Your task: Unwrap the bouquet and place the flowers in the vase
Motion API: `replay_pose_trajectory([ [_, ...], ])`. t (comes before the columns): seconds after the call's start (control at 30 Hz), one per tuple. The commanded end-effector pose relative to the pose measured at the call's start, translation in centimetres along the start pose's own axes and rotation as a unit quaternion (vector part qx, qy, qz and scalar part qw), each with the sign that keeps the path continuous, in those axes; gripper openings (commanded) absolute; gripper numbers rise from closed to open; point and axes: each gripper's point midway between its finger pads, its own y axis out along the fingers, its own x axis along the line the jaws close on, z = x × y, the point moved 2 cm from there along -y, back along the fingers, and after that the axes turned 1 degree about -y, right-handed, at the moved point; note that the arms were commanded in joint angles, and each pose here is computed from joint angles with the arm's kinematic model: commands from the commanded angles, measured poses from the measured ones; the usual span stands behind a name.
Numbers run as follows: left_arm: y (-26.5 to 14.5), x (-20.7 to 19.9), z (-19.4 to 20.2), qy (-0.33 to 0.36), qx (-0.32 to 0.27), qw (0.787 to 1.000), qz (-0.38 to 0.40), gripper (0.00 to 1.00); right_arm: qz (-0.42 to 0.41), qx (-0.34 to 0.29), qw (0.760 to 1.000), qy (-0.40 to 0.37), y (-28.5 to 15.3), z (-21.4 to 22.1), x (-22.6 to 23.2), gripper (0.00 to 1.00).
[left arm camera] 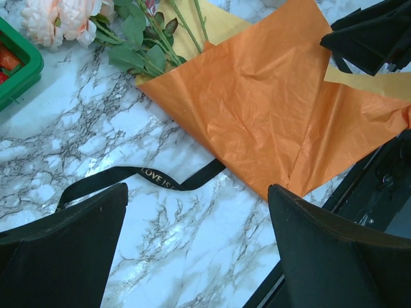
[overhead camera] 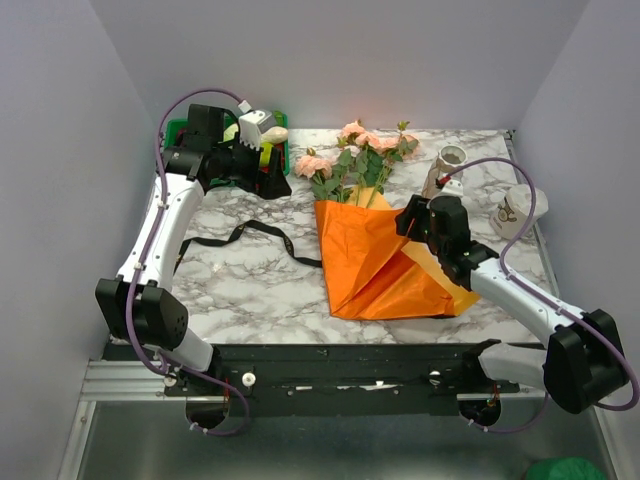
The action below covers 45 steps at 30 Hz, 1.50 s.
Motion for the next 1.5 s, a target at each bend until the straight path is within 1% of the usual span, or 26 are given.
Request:
replay_pose_trajectory([
  [0.0,-1.3,-1.2,-0.2,0.012,-0.010,1.000,0.012,0.99,0.021,-0.018,1.000,-0.007,0.3,-0.5,-0.7,0.66],
  [0.13,-1.2,-1.1,0.1,0.009,-0.006,1.000,0.014,0.99,0.024,-0.028,0.999,-0.005,0.2,-0.8,-0.8,0.66],
  [0.23,-1.1,-1.1,0.3,0.008,-0.004,1.000,0.014,0.99,0.018,-0.019,1.000,-0.006,0.6,-0.6,-0.6,0.66],
  [0.33,-1.1,-1.0,0.4,0.005,-0.003,1.000,0.012,0.99,0.018,0.000,1.000,-0.009,1.5,0.6,-0.6,0.62],
  [0.37,-1.2,-1.1,0.3,0.005,-0.004,1.000,0.013,0.99,0.008,0.005,1.000,-0.009,1.7,1.0,-0.4,0.58],
  [0.4,-1.2,-1.4,0.2,0.007,-0.006,1.000,0.021,0.99,-0.006,-0.005,1.000,-0.010,2.0,1.1,0.0,0.55],
  [0.47,-1.5,-1.6,-0.1,0.005,-0.009,1.000,0.025,0.99,-0.010,0.004,1.000,-0.010,2.3,1.9,-0.1,0.47],
  [0.5,-1.6,-1.6,-0.3,0.005,-0.011,1.000,0.025,0.99,-0.011,0.009,1.000,-0.009,2.5,2.1,-0.1,0.34],
  [0.57,-1.6,-1.7,-0.5,0.003,-0.014,1.000,0.027,0.99,-0.034,0.010,0.999,-0.008,2.2,1.7,0.9,0.22],
  [0.6,-1.6,-1.8,-0.6,0.003,-0.016,0.999,0.029,0.99,-0.046,0.001,0.999,-0.004,2.1,1.2,1.4,0.15],
  [0.67,-1.5,-1.8,-0.6,0.000,-0.016,0.999,0.030,0.99,-0.075,-0.018,0.997,-0.002,1.3,-0.3,2.7,0.12],
  [0.77,-1.3,-1.6,-0.6,-0.004,-0.018,0.999,0.028,0.99,-0.109,-0.032,0.993,-0.008,0.4,-2.3,5.1,0.12],
  [0.87,-1.0,-1.2,-0.4,-0.013,-0.019,1.000,0.021,0.99,-0.144,-0.028,0.989,-0.030,-0.2,-2.5,7.8,0.12],
  [0.9,-1.0,-1.2,-0.4,-0.015,-0.019,1.000,0.019,0.99,-0.155,-0.032,0.987,-0.037,-0.4,-3.2,8.9,0.14],
  [0.97,-0.9,-0.8,-0.5,-0.019,-0.021,1.000,0.006,0.99,-0.184,-0.018,0.981,-0.056,-0.6,-2.4,11.4,0.18],
  [1.03,-1.1,-0.5,-0.6,-0.026,-0.026,0.999,-0.012,0.99,-0.218,-0.017,0.973,-0.077,-1.3,-2.4,14.5,0.19],
  [1.07,-1.2,-0.1,-0.9,-0.021,-0.033,0.999,-0.024,0.99,-0.227,-0.014,0.970,-0.084,-1.5,-2.2,15.5,0.20],
  [1.1,-1.6,0.6,-1.2,-0.027,-0.039,0.997,-0.053,0.99,-0.232,-0.002,0.968,-0.096,-1.1,-1.2,16.5,0.20],
  [1.13,-1.9,0.8,-1.3,-0.033,-0.044,0.996,-0.067,0.99,-0.256,-0.005,0.961,-0.102,-1.9,-1.4,18.8,0.20],
  [1.2,-3.2,2.0,-2.2,-0.043,-0.065,0.990,-0.116,0.99,-0.266,0.011,0.957,-0.117,-1.5,0.0,20.6,0.20],
  [1.23,-3.8,2.4,-2.6,-0.048,-0.075,0.987,-0.133,0.99,-0.285,0.011,0.951,-0.121,-2.1,0.1,22.6,0.20],
  [1.3,-5.6,3.5,-3.5,-0.073,-0.105,0.978,-0.166,0.99,-0.297,0.020,0.946,-0.126,-2.1,1.0,24.2,0.20],
  [1.33,-6.9,3.8,-3.9,-0.076,-0.123,0.972,-0.186,0.99,-0.305,0.038,0.942,-0.136,-1.8,2.9,25.3,0.20],
  [1.4,-8.3,4.2,-4.3,-0.085,-0.143,0.965,-0.206,0.99,-0.325,0.042,0.935,-0.135,-2.1,3.3,27.5,0.21],
  [1.43,-9.6,4.4,-4.5,-0.085,-0.157,0.959,-0.221,0.99,-0.332,0.057,0.931,-0.143,-2.0,5.0,28.6,0.21],
  [1.47,-10.0,4.4,-4.4,-0.087,-0.161,0.957,-0.226,0.99,-0.345,0.054,0.926,-0.140,-2.2,4.8,30.1,0.21],
])
